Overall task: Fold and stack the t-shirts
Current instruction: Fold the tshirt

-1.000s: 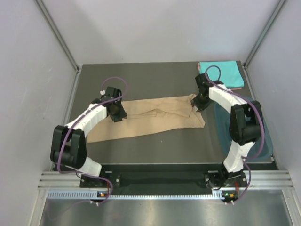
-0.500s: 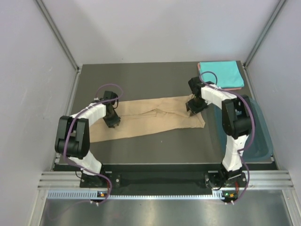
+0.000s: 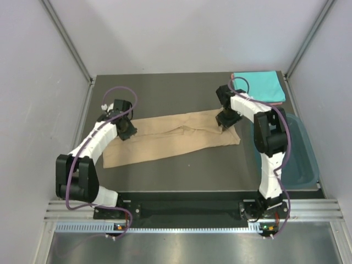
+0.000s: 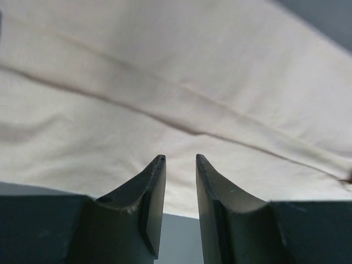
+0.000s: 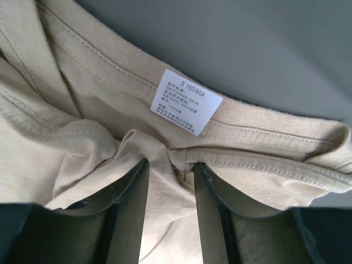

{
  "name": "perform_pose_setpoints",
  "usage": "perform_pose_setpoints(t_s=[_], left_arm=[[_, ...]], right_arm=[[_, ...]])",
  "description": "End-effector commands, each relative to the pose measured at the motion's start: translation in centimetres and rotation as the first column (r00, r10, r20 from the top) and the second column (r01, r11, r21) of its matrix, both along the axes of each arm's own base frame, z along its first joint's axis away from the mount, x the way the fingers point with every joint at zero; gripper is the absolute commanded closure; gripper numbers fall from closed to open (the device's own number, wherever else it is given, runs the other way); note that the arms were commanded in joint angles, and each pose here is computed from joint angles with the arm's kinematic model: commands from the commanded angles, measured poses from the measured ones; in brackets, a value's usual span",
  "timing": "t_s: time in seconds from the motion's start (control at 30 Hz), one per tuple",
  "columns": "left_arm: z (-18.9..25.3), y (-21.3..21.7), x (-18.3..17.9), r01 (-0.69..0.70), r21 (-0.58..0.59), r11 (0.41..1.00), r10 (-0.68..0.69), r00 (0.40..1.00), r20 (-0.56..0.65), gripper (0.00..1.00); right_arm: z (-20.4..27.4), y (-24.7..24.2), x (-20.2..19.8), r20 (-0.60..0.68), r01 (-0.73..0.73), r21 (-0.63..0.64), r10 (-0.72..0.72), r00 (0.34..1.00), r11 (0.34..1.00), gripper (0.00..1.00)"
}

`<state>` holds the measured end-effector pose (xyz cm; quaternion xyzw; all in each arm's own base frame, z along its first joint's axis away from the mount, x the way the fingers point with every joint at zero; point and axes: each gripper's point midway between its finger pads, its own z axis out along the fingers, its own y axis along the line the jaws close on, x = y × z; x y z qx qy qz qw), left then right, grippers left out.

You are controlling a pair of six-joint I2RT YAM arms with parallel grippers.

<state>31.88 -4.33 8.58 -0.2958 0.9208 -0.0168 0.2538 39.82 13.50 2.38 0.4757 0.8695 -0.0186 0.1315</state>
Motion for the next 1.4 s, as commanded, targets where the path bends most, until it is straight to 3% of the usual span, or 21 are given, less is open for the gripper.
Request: perform_pose_setpoints(t_s=[0.0,0.37,0.67,0.9,1.0,1.17,1.2,1.37], left_arm=[[2.9,0.9,1.9,0.002,0.051,0.999,-0.004,0.998,0.057,0.66],[0.6,2.0,3.1,-0.025,0.059,0.998,0.027,0.999,-0.024,0.67],[1.1,-0.3,1.7,0.092,-0.043,0.995,-0.093,0.996,-0.001,0.67],[-0.2,-3.4,-2.5,0.242,-0.159,0.957,-0.247,0.969,-0.015,0.66],[-0.2,-5.5,-4.1,0.33,-0.204,0.922,-0.336,0.942,0.005,0.66],[0.6,-7.5,-6.1,0.475,-0.123,0.872,-0.473,0.88,0.043,0.67],[0.7,-7.7,-6.3,0.494,-0.105,0.863,-0.492,0.869,0.047,0.67],[1.2,-10.8,-7.9,0.603,-0.054,0.796,-0.601,0.798,0.043,0.67]], right_arm=[[-0.5,-1.1,4.1,0.105,-0.005,-0.084,0.014,0.994,0.996,0.61],[0.2,-0.6,11.6,0.261,-0.154,-0.139,0.186,0.947,0.978,0.62],[2.7,2.6,19.3,0.485,-0.366,-0.165,0.398,0.778,0.916,0.62],[4.1,4.6,23.7,0.584,-0.492,-0.21,0.512,0.629,0.845,0.62],[6.5,5.6,24.9,0.639,-0.533,-0.24,0.546,0.542,0.811,0.6],[10.8,7.1,24.3,0.697,-0.593,-0.254,0.569,0.436,0.765,0.52],[13.6,6.9,24.2,0.732,-0.577,-0.263,0.549,0.403,0.773,0.52],[17.3,5.3,22.7,0.794,-0.543,-0.197,0.458,0.401,0.817,0.5]])
